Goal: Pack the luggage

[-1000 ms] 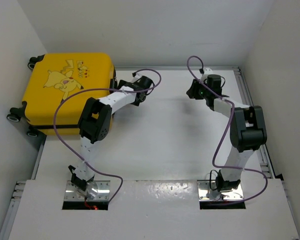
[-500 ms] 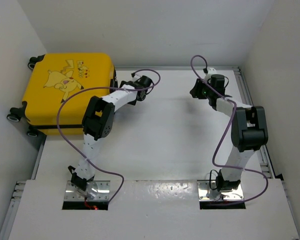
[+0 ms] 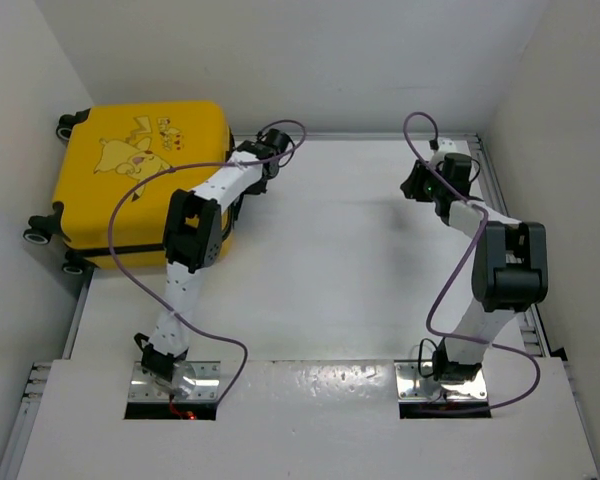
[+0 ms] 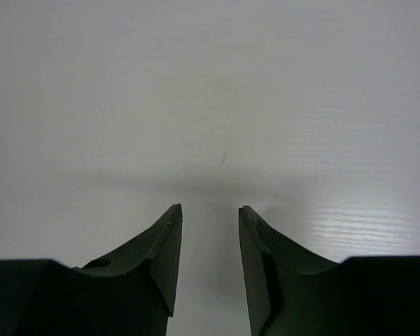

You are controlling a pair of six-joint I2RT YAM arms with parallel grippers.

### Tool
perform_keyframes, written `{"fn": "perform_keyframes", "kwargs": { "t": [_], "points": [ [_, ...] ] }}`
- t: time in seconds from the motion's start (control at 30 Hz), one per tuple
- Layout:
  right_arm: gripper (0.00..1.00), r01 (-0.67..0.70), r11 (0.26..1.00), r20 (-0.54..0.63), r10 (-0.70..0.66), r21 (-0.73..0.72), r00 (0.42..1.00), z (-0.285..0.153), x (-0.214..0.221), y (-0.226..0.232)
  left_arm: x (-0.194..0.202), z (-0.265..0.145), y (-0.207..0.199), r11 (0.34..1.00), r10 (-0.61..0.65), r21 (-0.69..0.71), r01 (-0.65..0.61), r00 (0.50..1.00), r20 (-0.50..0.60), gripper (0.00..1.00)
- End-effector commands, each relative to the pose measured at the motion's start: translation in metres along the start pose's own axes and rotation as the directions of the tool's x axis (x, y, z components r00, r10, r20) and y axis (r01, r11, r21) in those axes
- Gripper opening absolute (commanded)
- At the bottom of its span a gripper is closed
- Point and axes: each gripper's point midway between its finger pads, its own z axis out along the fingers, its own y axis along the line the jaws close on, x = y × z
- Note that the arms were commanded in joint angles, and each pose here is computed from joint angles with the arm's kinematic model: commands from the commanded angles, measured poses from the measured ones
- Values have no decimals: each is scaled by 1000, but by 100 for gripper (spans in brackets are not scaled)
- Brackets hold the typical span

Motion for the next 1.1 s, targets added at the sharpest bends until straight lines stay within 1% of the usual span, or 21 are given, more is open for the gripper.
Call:
{"fn": "perform_keyframes", "kwargs": {
  "t": [0.0, 0.07, 0.1, 0.13, 0.2, 0.23, 0.3, 0.33, 0.43, 0.5, 0.6, 0.63, 0.67, 0.7, 0.77, 0.8, 0.83, 0.9, 0.93, 0.97, 1.07],
  "points": [
    [38, 19, 1000, 63, -20, 7, 998, -16, -21, -5, 15, 3, -161, 887, 151, 425, -180, 983, 101, 0],
    [37, 13, 1000, 66, -14, 19, 998, -19, -22, -9, 4, -18, -184, 879, 228, 375, -296, 950, 214, 0],
    [37, 0, 1000, 67, -2, 22, 998, -21, -21, -11, 7, -26, -196, 848, 310, 355, -392, 912, 268, 0],
    [36, 6, 1000, 67, -8, 25, 998, -23, -21, -13, 13, -51, -222, 813, 361, 348, -467, 873, 329, 0],
    [36, 10, 1000, 76, -12, 28, 997, -27, -24, -13, 13, -78, -247, 761, 407, 329, -559, 806, 429, 0],
    [36, 1, 999, 69, -4, 34, 998, -28, -20, -16, 32, -90, -268, 715, 449, 334, -614, 770, 454, 0],
    [34, 6, 999, 81, -9, 41, 997, -34, -22, -19, 41, -111, -283, 658, 474, 345, -669, 725, 500, 0],
    [33, 1, 999, 78, -5, 47, 997, -38, -19, -20, 62, -117, -298, 601, 506, 370, -709, 696, 510, 0],
    [32, 0, 999, 83, -3, 46, 997, -46, -17, -24, 85, -134, -301, 545, 527, 393, -741, 667, 527, 0],
    [32, -1, 999, 83, -2, 33, 997, -49, -15, -23, 93, -137, -296, 526, 530, 412, -744, 666, 525, 0],
    [32, 1, 1000, 87, -1, -5, 996, -54, -10, -16, 107, -133, -267, 530, 545, 424, -735, 678, 494, 0],
    [32, 8, 998, 83, -3, -65, 997, -56, -8, -5, 122, -122, -254, 531, 559, 448, -719, 695, 452, 0],
    [32, 11, 996, 83, -4, -93, 997, -58, -7, 0, 128, -124, -248, 527, 553, 472, -707, 706, 441, 0],
    [32, 20, 986, 94, -4, -166, 996, -60, -7, 12, 123, -134, -236, 528, 528, 486, -697, 717, 454, 0],
    [35, 16, 958, 81, 8, -288, 997, -68, 1, 34, 140, -125, -215, 518, 529, 532, -670, 739, 416, 0],
    [35, 22, 932, 109, 19, -361, 994, -72, -5, 48, 136, -132, -204, 520, 506, 543, -659, 750, 425, 0],
    [36, 32, 905, 127, 24, -425, 992, -78, 0, 63, 147, -126, -193, 498, 508, 582, -642, 761, 405, 0],
    [36, 32, 893, 123, 26, -449, 992, -81, 8, 72, 146, -126, -179, 499, 476, 612, -613, 784, 398, 0],
    [36, 57, 887, 145, 11, -457, 989, -85, 7, 80, 139, -132, -171, 492, 444, 624, -607, 791, 420, 0],
    [36, 39, 889, 110, 13, -456, 994, -85, 26, 83, 145, -126, -160, 483, 428, 662, -573, 814, 393, 0],
    [34, 20, 902, 83, 18, -432, 996, -91, 48, 92, 140, -124, -142, 487, 366, 705, -515, 853, 371, 0]
  ]
}}
